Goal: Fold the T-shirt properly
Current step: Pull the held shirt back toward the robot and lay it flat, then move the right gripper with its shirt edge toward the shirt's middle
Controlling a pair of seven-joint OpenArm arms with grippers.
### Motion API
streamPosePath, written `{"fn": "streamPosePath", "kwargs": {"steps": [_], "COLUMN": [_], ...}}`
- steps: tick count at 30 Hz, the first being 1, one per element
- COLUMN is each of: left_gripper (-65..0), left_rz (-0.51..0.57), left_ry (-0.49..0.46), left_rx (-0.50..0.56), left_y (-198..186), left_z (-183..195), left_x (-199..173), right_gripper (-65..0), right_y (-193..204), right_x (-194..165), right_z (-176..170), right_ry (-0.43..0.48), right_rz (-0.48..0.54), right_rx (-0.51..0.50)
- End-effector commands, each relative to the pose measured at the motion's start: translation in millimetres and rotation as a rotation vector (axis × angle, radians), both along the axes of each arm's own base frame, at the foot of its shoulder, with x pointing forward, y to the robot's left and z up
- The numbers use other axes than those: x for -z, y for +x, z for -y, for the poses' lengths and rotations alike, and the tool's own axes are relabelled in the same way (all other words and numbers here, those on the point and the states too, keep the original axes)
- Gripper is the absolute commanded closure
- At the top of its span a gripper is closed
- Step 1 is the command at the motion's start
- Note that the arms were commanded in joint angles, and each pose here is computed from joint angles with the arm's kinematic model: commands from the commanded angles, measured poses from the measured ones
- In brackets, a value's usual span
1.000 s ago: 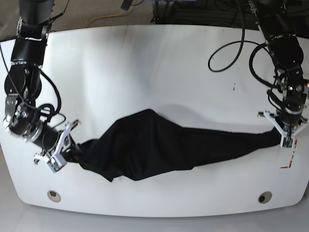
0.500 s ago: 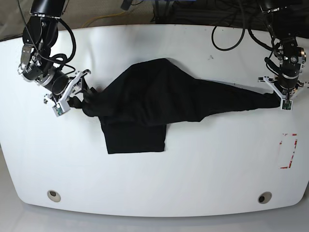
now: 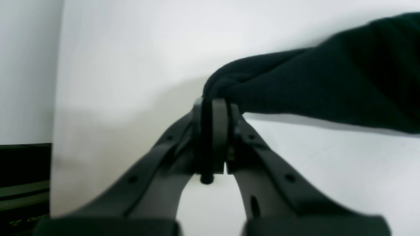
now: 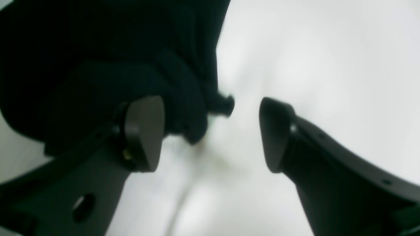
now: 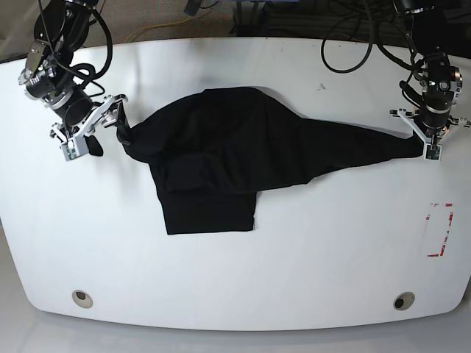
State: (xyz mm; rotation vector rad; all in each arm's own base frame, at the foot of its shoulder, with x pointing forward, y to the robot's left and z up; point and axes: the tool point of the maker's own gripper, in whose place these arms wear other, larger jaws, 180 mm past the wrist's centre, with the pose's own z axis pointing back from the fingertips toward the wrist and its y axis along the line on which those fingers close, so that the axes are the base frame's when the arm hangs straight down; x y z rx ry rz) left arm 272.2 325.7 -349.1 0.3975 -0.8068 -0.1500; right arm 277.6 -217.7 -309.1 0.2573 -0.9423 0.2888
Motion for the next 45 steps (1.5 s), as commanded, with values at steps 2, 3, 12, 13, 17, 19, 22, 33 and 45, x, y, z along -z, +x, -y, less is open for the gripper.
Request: {"fn": "streamPosePath", "kwargs": {"steps": [2, 3, 12, 13, 17, 19, 22, 33, 45], "left_gripper": [0.0, 0.0, 0.0, 0.0, 0.0, 0.0, 0.0, 0.0, 0.0], "left_rz": [0.035, 0.029, 0.023, 0.023, 0.025, 0.026, 0.027, 0.031, 0.065], "left_ry": [0.012, 0.008, 0.004, 0.004, 0.005, 0.003, 0.004, 0.0, 0.0], "left_rx": [0.012, 0.019, 0.029, 0.029, 0.03, 0.03, 0.031, 0.03, 0.028], "left_y": [7.4, 7.6, 8.3, 8.3, 8.7, 8.7, 8.9, 10.3, 23.1], "left_z": [-0.5, 2.1, 5.9, 5.9, 6.2, 6.4, 6.5, 7.0, 6.3], "left_x": [-8.1, -5.4, -2.5, -2.5, -3.6, -3.6, -4.1, -4.6, -14.0], "right_gripper": [-43.8, -43.8, -43.8, -43.8, -43.8, -44.1, -43.9, -43.8, -5.4], "right_y": [33.0, 42.0, 113.7, 120.1, 136.6, 140.6, 143.3, 135.9, 142.9], "right_x": [-16.9, -15.0, 11.7, 19.0, 40.9, 49.7, 65.7, 95.8, 91.0], "right_z": [9.9, 12.8, 6.3, 3.9, -15.5, -20.7, -28.7, -62.7, -86.7], "right_ry": [0.024, 0.037, 0.045, 0.011, 0.003, 0.01, 0.042, 0.139, 0.197], "right_rz": [0.057, 0.047, -0.085, -0.116, -0.156, -0.154, -0.176, -0.235, -0.188], "right_rx": [0.015, 0.024, 0.004, -0.005, -0.021, -0.015, -0.009, -0.024, -0.033]}}
